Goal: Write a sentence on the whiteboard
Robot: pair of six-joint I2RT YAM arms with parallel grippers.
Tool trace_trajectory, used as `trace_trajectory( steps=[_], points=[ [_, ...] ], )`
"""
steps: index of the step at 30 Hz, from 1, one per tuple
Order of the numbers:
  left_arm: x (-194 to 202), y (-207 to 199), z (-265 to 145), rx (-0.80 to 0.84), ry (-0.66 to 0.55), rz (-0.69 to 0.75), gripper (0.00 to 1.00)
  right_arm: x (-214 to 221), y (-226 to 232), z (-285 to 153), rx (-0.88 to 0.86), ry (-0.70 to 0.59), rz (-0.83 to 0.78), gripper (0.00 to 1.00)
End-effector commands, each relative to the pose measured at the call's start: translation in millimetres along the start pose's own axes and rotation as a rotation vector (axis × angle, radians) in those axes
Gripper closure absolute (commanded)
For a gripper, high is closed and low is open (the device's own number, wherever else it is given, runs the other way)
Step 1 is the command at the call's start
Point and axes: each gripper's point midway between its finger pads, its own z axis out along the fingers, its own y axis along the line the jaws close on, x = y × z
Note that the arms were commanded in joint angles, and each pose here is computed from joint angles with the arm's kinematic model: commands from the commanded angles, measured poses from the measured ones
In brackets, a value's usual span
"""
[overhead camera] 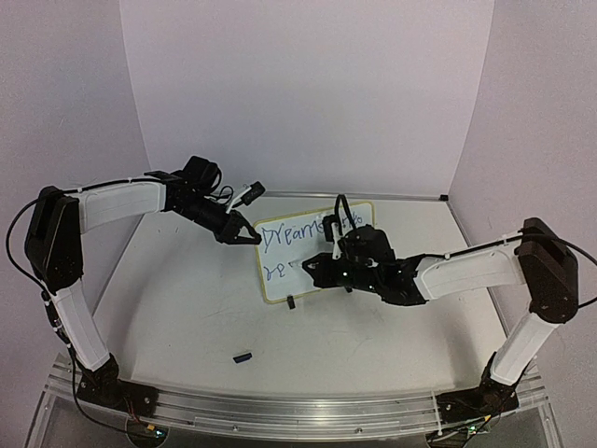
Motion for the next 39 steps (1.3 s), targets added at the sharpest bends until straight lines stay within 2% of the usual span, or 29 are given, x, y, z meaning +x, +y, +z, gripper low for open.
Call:
trace_trajectory(
  steps=[1, 14, 25, 39],
  points=[
    [13, -4, 9, -0.005, 0.064, -0.011, 1.00, -14, 12, 7, -0.044, -0.035, -0.010, 1.00],
    [13, -3, 9, -0.004, 0.066, -0.013, 1.00, 13, -4, 8, -0.006, 0.039, 0.007, 1.00],
    [14, -4, 9, -0.003, 0.067, -0.013, 1.00, 0, 0, 5, 0.003, 0.011, 0.000, 1.00],
    [12, -5, 9, -0.003, 0.064, -0.010, 1.00, 8, -7, 7, 0.032, 0.040, 0.002, 1.00]
  ],
)
